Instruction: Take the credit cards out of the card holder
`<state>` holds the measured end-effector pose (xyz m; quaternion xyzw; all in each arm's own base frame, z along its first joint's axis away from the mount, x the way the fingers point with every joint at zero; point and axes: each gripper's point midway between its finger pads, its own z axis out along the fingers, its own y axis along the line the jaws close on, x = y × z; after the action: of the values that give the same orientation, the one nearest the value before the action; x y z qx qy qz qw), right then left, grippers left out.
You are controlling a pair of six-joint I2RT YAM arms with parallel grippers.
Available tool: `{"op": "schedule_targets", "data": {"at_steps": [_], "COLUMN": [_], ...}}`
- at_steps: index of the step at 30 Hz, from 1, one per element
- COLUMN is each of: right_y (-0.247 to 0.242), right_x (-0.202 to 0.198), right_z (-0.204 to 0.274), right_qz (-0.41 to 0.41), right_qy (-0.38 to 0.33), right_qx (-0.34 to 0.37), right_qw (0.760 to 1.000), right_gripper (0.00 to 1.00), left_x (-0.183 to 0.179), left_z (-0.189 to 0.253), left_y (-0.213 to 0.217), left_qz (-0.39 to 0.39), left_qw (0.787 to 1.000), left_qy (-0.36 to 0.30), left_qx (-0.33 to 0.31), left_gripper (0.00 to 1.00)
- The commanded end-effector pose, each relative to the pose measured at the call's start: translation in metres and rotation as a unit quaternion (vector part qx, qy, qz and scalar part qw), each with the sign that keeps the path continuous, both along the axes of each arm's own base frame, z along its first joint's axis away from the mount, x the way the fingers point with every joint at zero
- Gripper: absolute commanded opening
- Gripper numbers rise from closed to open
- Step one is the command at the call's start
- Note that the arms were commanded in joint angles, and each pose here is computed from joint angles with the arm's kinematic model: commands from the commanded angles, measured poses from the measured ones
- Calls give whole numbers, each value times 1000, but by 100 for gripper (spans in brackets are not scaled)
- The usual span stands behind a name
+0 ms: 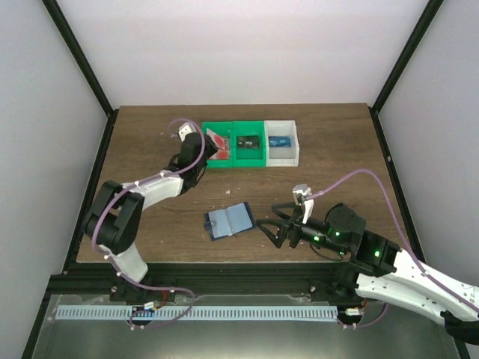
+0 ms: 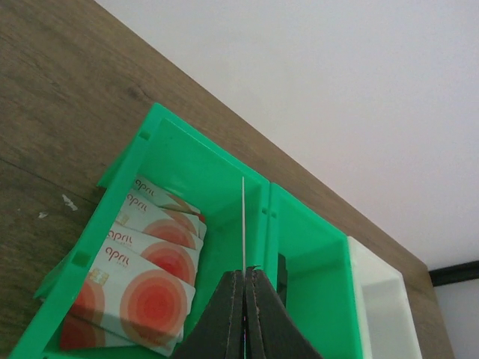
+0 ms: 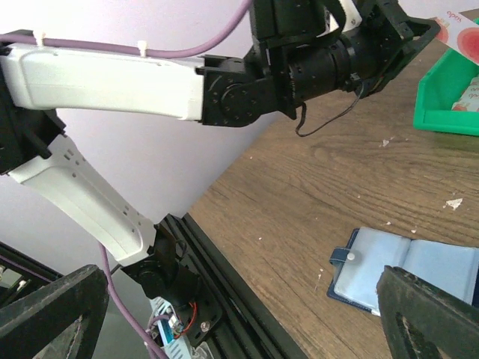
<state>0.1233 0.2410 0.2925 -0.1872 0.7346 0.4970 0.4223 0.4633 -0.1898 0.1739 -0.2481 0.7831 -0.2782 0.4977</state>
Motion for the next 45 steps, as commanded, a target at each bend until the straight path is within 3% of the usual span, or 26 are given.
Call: {"op": "schedule_targets", "data": {"at_steps": [1, 22, 45], "right_y": [-7, -20, -23], "right_x": [1, 5, 0], "right_z": [15, 18, 26], "right_qz": [-11, -36, -30], "right_qy": [-13, -21, -20], "right_qx": [12, -6, 11], "right_qw": [1000, 999, 999], "right_gripper": [100, 100, 100], "left_x": [22, 70, 72], "left_z": [0, -63, -66], "left_y": [0, -19, -16], "left_qz": [26, 3, -9], "left_qw": [999, 999, 990], "left_qy": [-22, 20, 74], "left_qx": [-2, 49, 121], "left_gripper": [0, 0, 41]}}
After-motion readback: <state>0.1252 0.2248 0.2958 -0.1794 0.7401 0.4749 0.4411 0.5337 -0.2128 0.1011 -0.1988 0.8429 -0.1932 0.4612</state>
